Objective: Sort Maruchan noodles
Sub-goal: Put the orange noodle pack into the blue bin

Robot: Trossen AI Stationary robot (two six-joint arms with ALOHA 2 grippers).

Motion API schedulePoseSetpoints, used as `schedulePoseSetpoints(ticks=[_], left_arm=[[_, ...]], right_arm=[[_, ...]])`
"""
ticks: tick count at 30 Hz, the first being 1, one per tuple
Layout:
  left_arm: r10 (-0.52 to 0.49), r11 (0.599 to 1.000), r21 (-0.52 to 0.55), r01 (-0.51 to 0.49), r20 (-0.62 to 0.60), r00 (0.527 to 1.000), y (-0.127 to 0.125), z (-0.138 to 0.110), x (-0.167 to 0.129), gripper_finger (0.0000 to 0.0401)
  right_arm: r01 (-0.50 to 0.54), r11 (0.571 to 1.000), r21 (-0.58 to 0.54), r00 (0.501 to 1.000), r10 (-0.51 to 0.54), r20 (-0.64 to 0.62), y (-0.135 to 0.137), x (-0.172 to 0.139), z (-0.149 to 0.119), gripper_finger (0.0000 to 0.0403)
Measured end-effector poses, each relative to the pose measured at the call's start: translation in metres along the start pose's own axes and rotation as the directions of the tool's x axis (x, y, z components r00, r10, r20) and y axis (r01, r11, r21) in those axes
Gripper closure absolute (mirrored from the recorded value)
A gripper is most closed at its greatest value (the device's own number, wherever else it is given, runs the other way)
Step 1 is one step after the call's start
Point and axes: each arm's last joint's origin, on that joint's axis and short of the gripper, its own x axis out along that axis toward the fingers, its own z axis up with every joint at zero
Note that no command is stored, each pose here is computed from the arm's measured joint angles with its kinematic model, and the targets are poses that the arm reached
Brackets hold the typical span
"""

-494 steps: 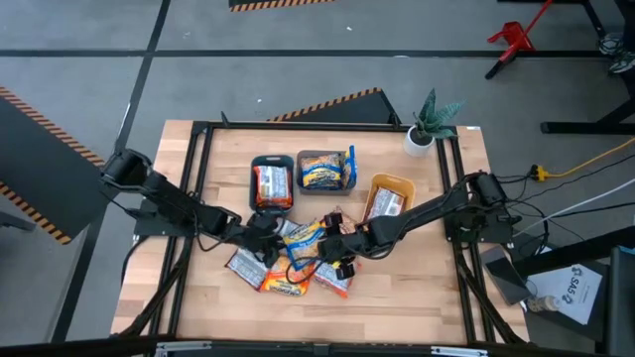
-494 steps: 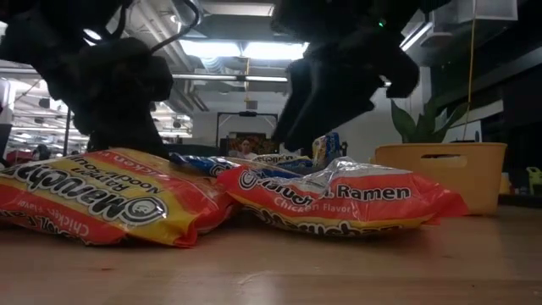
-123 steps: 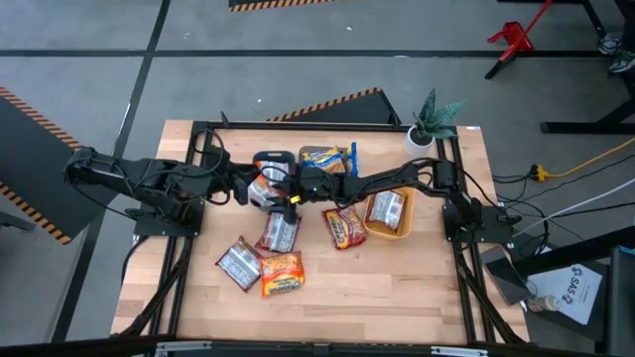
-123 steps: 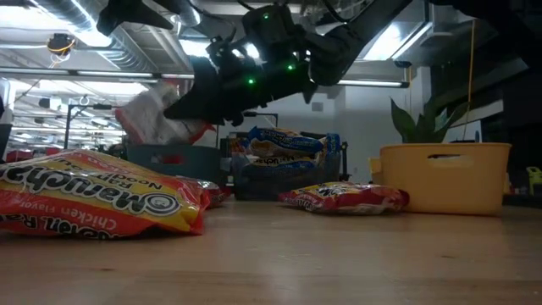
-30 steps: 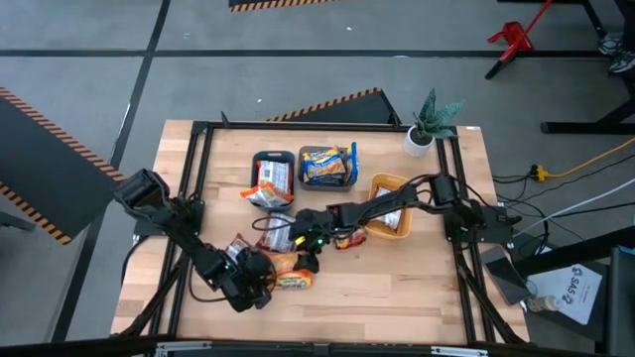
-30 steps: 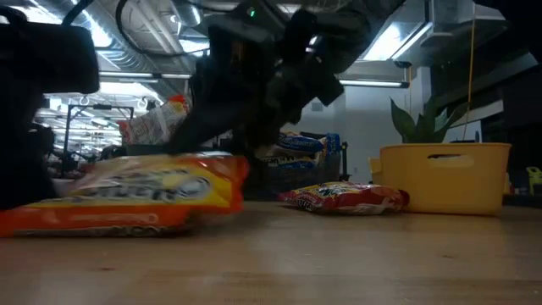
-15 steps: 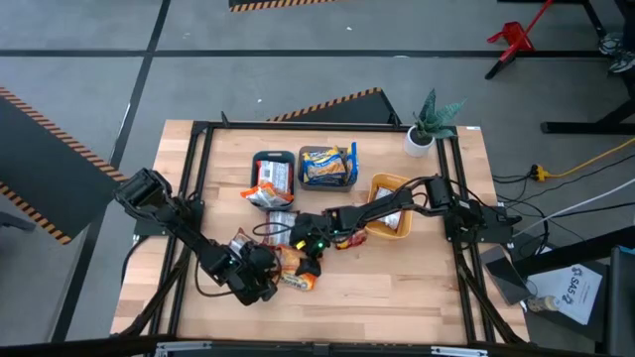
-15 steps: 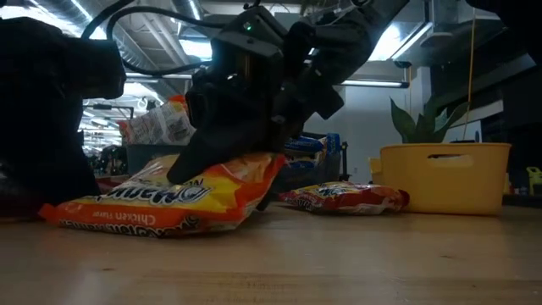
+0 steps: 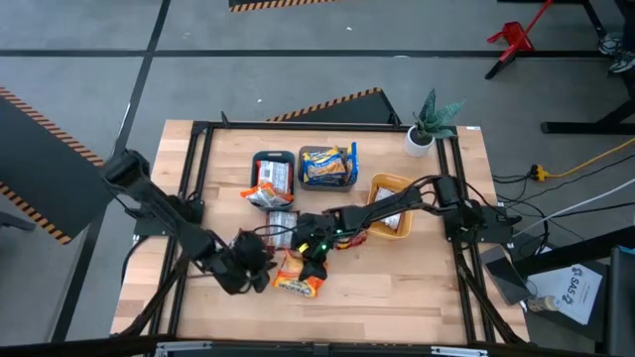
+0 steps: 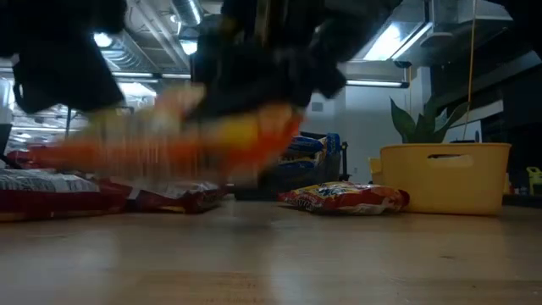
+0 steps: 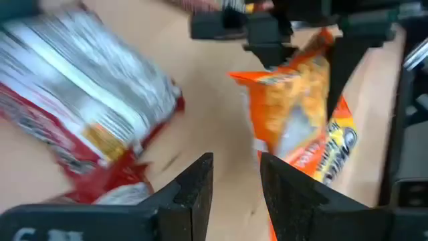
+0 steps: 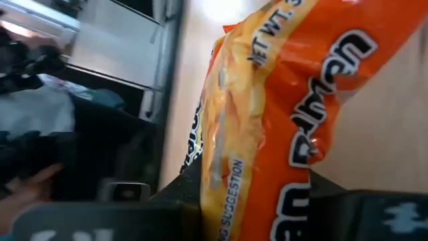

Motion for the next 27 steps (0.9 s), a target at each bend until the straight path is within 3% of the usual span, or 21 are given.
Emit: schedulePoseSetpoints(ticks=[5,8,11,14,19,24,27], left_arm=[[-0.047,0.998,-0.036,0.052,0.124,0.991,0.007,0.033,-0.041,0.0282],[-0.07,0.994,-0.063,0.087,0.232,0.97,0.014,0.051,-0.065,0.0282],[-0.07,0.992,-0.07,0.102,0.358,0.931,0.022,0.068,-0.086,0.0282],[-0.055,0.992,-0.079,0.103,0.458,0.887,0.029,0.08,-0.102,0.0282],[-0.04,0.994,-0.064,0.086,0.529,0.848,0.039,0.091,-0.119,0.0282],[-0.014,0.996,-0.069,0.064,0.567,0.823,0.045,0.096,-0.125,0.0282],[0.003,0.996,-0.076,0.05,0.576,0.817,0.046,0.098,-0.125,0.0282]], right_arm=[[-0.008,0.999,-0.036,0.994,0.011,0.107,0.027,-0.035,0.022,0.0318],[0.068,0.996,-0.053,0.966,-0.053,0.252,0.041,-0.069,0.04,0.0318],[0.201,0.979,-0.029,0.882,-0.168,0.441,0.043,-0.107,0.059,0.0318],[0.297,0.955,0.02,0.759,-0.249,0.602,0.033,-0.135,0.075,0.0318],[0.411,0.889,0.201,0.499,-0.404,0.767,0.009,-0.174,0.106,0.0318],[0.428,0.868,0.25,0.446,-0.444,0.777,-0.014,-0.182,0.128,0.0318],[0.385,0.881,0.277,0.451,-0.441,0.776,-0.024,-0.182,0.138,0.0318]])
